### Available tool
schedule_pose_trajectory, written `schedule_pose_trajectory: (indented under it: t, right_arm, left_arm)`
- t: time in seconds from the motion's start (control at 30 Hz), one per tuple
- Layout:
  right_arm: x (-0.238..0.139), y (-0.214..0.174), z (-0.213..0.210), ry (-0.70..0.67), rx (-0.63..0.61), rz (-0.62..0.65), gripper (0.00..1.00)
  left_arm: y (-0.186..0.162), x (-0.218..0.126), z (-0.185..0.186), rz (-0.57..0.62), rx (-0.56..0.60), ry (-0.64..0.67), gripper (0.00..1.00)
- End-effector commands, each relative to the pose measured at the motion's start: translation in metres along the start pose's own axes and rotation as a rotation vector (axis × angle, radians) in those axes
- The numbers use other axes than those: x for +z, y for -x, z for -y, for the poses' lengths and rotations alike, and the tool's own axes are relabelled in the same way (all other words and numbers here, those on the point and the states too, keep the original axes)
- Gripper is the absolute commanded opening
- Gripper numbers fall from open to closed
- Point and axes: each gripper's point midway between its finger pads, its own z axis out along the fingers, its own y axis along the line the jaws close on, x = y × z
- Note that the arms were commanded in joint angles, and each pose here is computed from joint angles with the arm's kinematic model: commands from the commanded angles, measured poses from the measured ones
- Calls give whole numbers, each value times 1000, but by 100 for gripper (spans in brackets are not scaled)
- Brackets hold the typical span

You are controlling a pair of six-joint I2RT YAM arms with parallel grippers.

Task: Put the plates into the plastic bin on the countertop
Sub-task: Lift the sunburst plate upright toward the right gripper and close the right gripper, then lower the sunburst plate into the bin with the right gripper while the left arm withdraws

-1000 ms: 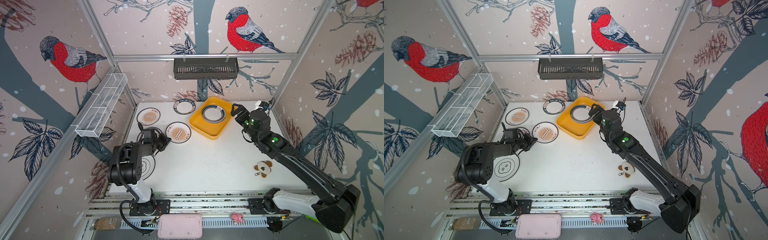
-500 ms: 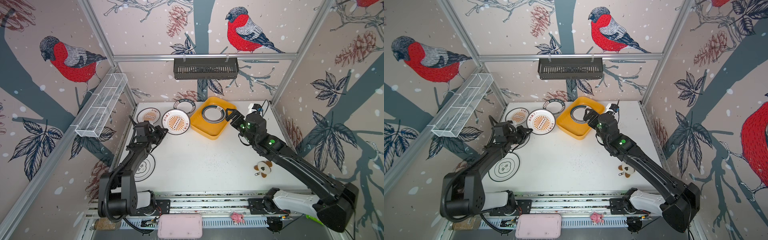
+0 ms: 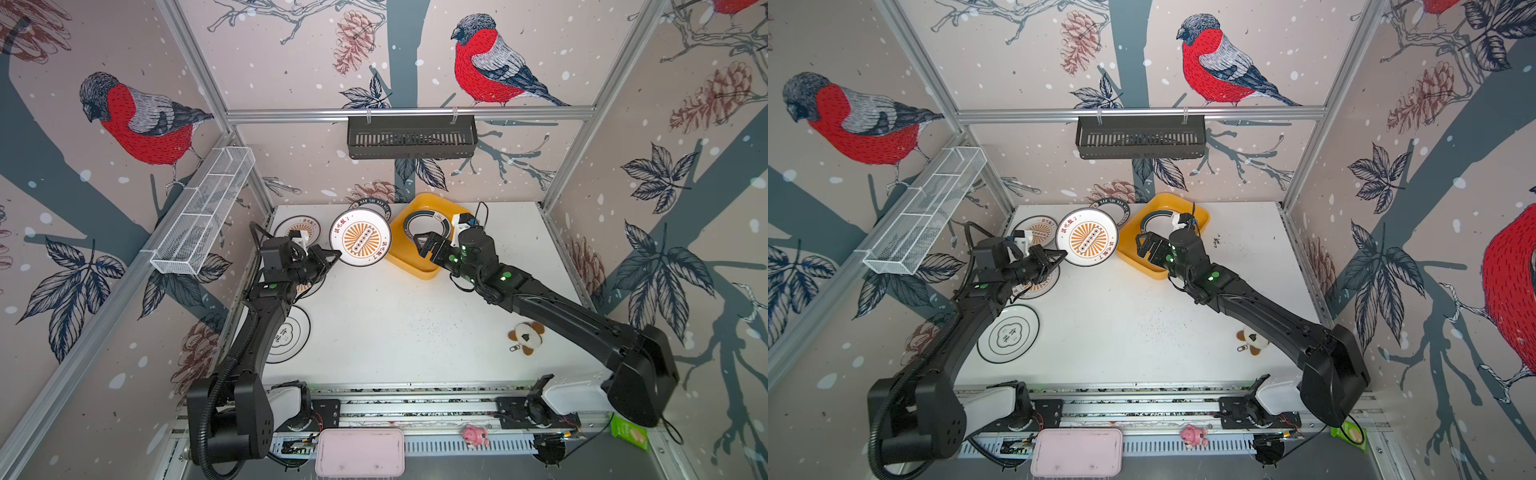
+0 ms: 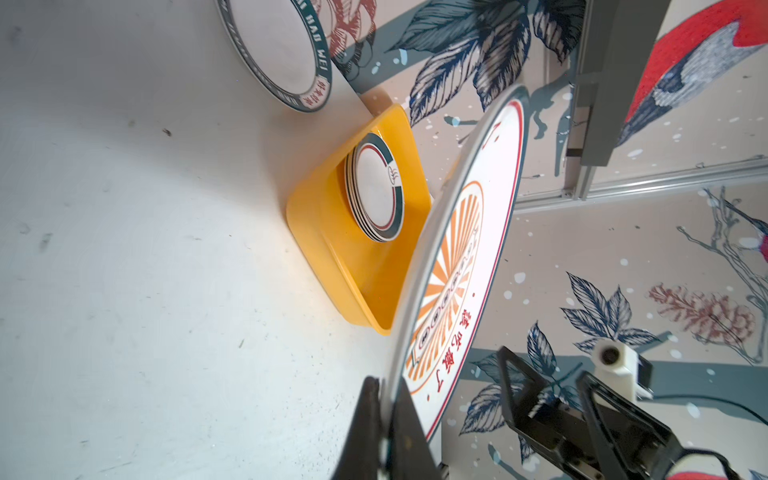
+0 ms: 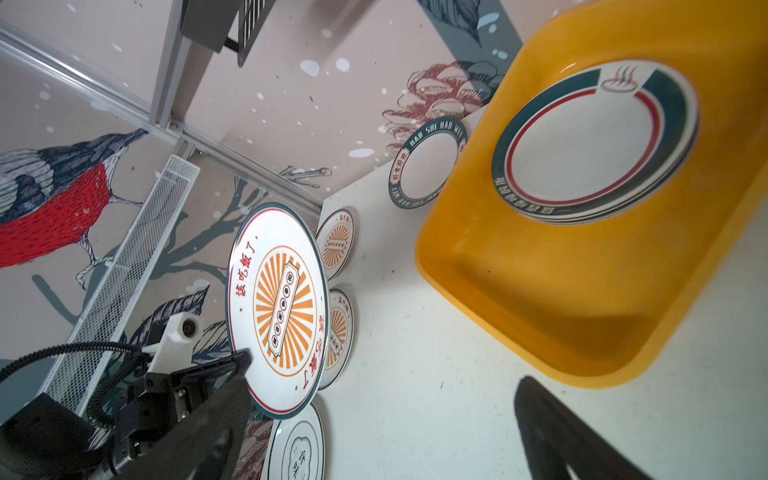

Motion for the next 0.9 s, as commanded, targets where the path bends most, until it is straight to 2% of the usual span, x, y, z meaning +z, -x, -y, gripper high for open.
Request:
schedule_pose_trajectory:
  t: [0.0,0.2,0.4,0.73,0.87]
  right_arm:
    - [11,-6,-28,125,-31,-48,99]
    - [28,-16,-32,132,-30,-86,93]
    - [39,-20,-31,139,-6,-102,77]
    - [42,-18,-25,128,14,-101,23]
    - [44,-16,-25,140,24,-107,7]
  left_arm:
    - [-8,-3,24,-59,25,-92,0]
    - [-19,2,37,-104,32,-136,0]
    - [-29,8,47,-143,51,-166,0]
    - [-25,12,50,-139,55,-162,0]
    - [-22,15,52,-138,59,-159,1]
